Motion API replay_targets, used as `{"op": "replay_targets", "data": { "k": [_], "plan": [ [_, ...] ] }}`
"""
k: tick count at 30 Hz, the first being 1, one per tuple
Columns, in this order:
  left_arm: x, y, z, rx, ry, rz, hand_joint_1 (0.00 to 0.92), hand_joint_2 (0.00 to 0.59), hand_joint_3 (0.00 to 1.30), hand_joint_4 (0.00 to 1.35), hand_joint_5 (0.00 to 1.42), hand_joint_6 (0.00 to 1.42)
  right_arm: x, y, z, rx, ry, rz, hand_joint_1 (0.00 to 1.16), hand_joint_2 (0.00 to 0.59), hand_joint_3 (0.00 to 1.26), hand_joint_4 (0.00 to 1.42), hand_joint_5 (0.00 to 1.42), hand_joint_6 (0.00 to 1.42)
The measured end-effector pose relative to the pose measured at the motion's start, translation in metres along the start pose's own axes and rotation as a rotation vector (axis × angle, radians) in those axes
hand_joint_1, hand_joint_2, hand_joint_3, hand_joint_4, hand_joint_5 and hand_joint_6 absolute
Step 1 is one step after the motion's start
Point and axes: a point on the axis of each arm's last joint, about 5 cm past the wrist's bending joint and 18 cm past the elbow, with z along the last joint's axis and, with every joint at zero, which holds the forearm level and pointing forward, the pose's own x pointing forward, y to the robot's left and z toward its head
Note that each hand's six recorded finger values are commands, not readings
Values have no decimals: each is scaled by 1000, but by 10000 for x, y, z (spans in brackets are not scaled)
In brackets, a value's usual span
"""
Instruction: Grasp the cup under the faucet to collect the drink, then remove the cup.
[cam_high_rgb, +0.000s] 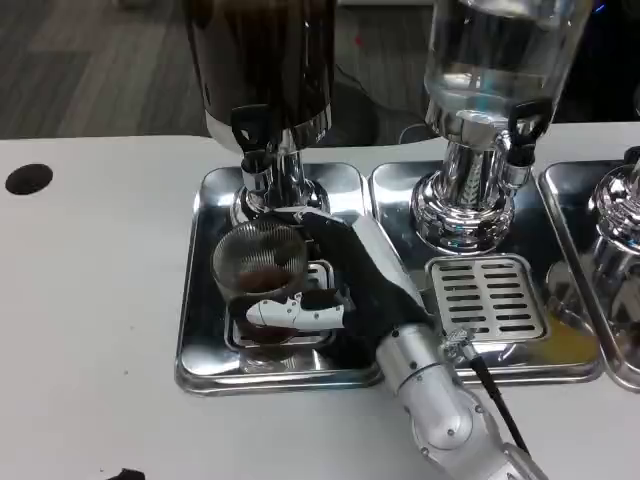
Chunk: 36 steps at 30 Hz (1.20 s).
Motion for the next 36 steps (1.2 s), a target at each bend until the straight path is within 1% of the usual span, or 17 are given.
{"op": "replay_targets", "data": {
  "k": [14,21,27,29,30,32,34,36],
  "plan": [
    [64,-26,-25,-8,-4,-17,0,81,344,238,425,700,-10,-20,-22,16,1,-13,868,123,412,423,457,301],
    [103,-52,-7,-19,-21,-21,0,82,331,230,425,702,-26,-48,-36,23,2,-21,864,128,412,423,460,302],
    [143,-72,-2,-25,-21,-33,0,83,328,226,425,704,-90,-133,-61,31,1,-31,862,130,415,423,461,302],
    [156,-77,0,-26,-23,-36,0,85,328,226,425,703,-106,-175,-58,29,-5,-37,862,130,417,423,461,302],
    [168,-82,3,-27,-25,-38,0,85,327,226,425,701,-121,-212,-55,29,-9,-43,861,130,418,423,461,302],
    [186,-88,8,-29,-31,-38,0,86,326,226,425,698,-131,-241,-47,30,-15,-50,861,130,419,423,461,302],
    [217,-98,18,-33,-38,-42,0,86,325,226,425,696,-176,-288,-30,27,-27,-51,861,131,420,423,461,302],
    [238,-106,24,-36,-45,-45,0,87,324,226,425,695,-200,-321,-20,25,-32,-51,861,131,420,423,461,302]
  ]
}}
